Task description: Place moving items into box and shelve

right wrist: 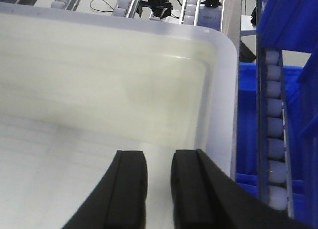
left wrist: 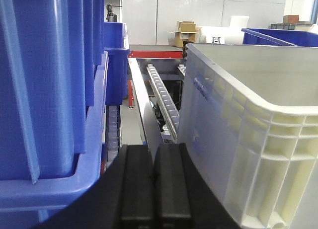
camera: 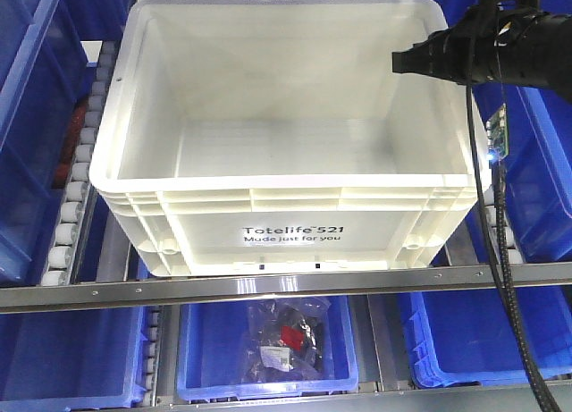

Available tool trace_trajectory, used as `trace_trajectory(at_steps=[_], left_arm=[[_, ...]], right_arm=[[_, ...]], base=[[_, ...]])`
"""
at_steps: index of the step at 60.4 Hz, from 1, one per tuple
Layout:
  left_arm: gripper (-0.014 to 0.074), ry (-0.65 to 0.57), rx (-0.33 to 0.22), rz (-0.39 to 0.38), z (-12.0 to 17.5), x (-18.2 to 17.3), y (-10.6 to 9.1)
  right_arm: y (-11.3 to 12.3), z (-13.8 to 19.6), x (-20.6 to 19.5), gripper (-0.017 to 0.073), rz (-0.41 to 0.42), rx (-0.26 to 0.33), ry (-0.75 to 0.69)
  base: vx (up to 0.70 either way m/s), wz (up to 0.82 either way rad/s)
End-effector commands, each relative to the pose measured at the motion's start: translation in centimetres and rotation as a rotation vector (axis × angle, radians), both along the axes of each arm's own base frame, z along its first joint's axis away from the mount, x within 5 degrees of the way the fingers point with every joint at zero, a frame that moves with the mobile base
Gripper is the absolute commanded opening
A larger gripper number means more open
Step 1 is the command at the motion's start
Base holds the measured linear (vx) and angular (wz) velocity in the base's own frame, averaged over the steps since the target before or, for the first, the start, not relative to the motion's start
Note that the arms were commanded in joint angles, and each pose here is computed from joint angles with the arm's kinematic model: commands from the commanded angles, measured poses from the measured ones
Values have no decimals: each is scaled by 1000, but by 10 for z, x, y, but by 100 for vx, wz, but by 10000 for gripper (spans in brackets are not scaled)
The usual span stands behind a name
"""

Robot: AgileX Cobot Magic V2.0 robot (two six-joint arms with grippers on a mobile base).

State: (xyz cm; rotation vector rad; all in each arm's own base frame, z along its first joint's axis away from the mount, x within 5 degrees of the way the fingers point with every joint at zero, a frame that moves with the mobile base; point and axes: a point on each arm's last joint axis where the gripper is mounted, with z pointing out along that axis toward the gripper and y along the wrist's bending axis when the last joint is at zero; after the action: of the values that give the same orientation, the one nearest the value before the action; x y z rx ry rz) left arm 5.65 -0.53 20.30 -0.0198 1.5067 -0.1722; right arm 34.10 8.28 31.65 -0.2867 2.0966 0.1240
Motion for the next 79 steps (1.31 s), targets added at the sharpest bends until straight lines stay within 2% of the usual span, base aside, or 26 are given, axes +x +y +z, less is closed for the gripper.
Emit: trace_trajectory(at_steps=[1,15,20,25,31,43,54,62,72,75,79], left_arm=[[-6,-77,-22,1,4,-1,0],[-6,-77,-22,1,4,-1,0],[-6,-77,-22,1,4,-1,0],[-6,-77,-22,1,4,-1,0],[-6,-77,-22,1,4,-1,0],[-6,-77,-22,1,4,-1,0],[-6,-77,-22,1,4,-1,0],[-6,-77,-22,1,4,-1,0],[-6,-77,-22,1,4,-1,0],[-6,-77,-22,1,4,-1,0],[-6,-77,-22,1,4,-1,0]], right_arm=[[-1,29,-1,235,8,6,-141],[-2,32,-6,235,6,17,-134],[-8,35,-13,235,-7,14,-120],[-19,26,-23,235,-41,34,-119],[-30,25,-46,235,-66,47,-154],[-63,37,-106,235,-160,65,-320],[-78,43,-161,235,-211,76,-471],[-79,26,-201,195,-208,76,-535],[-80,-12,-248,50,-206,95,-701],[-81,-28,-256,-7,-204,87,-721],[-81,-48,-265,-13,-198,54,-742]], base=[[0,0],[0,0],[0,0],[0,0],[0,0],[0,0],[0,0],[0,0],[0,0],[0,0],[0,0]])
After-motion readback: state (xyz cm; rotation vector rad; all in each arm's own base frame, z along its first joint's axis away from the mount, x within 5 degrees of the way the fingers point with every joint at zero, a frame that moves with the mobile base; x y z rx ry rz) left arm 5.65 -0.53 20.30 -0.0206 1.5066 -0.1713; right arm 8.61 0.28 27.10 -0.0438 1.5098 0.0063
